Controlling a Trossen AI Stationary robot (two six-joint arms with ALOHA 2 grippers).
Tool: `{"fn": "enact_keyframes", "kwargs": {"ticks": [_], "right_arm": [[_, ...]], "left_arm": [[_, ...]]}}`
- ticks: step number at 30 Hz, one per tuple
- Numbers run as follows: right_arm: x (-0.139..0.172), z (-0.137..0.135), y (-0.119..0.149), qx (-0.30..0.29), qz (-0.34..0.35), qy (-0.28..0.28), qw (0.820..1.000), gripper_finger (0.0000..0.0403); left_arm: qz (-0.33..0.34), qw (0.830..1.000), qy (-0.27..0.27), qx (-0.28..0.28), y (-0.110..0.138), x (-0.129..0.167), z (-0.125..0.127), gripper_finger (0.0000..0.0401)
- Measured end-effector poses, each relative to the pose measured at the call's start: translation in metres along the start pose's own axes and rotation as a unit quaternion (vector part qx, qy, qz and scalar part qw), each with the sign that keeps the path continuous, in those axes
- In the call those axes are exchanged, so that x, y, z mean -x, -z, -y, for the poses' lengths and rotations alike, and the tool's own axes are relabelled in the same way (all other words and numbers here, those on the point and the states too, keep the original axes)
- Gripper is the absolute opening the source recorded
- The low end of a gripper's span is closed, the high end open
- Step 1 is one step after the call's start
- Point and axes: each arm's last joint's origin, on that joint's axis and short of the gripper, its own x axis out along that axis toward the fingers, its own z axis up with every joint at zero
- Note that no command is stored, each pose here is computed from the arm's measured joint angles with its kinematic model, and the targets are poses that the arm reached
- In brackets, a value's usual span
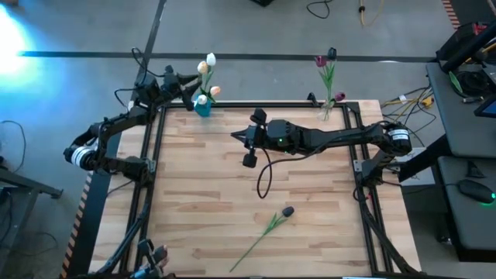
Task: Sort flowers into vase by color
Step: Put the orange flower into the blue vase, then put the black flower into the transparent vase
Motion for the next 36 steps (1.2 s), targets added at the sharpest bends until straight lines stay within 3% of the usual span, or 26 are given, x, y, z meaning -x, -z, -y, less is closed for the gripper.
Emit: {"fn": "enact_keyframes", "kwargs": {"ticks": [8, 18, 25, 32, 36], "right_arm": [[0.000, 0.000, 0.002, -0.001, -0.010, -0.002, 1.000, 0.0011], [0.001, -0.005, 0.009, -0.025, -0.033, -0.013, 0.999, 0.0011], [-0.002, -0.014, 0.039, -0.049, -0.051, -0.033, 0.997, 0.0011], [0.000, -0.026, 0.073, -0.081, -0.044, -0.043, 0.995, 0.0011], [0.004, -0.031, 0.090, -0.090, -0.056, -0.046, 0.993, 0.0011]], "left_arm": [[0.049, 0.998, -0.004, -0.025, -0.001, 0.031, 0.024, 0.0115], [0.115, 0.992, 0.044, -0.040, -0.004, 0.075, 0.075, 0.0087], [0.155, 0.981, 0.116, -0.025, -0.005, 0.089, 0.108, 0.0076], [0.128, 0.972, 0.196, 0.012, 0.000, 0.087, 0.132, 0.0076], [0.107, 0.972, 0.207, 0.034, 0.002, 0.084, 0.142, 0.0075]]}}
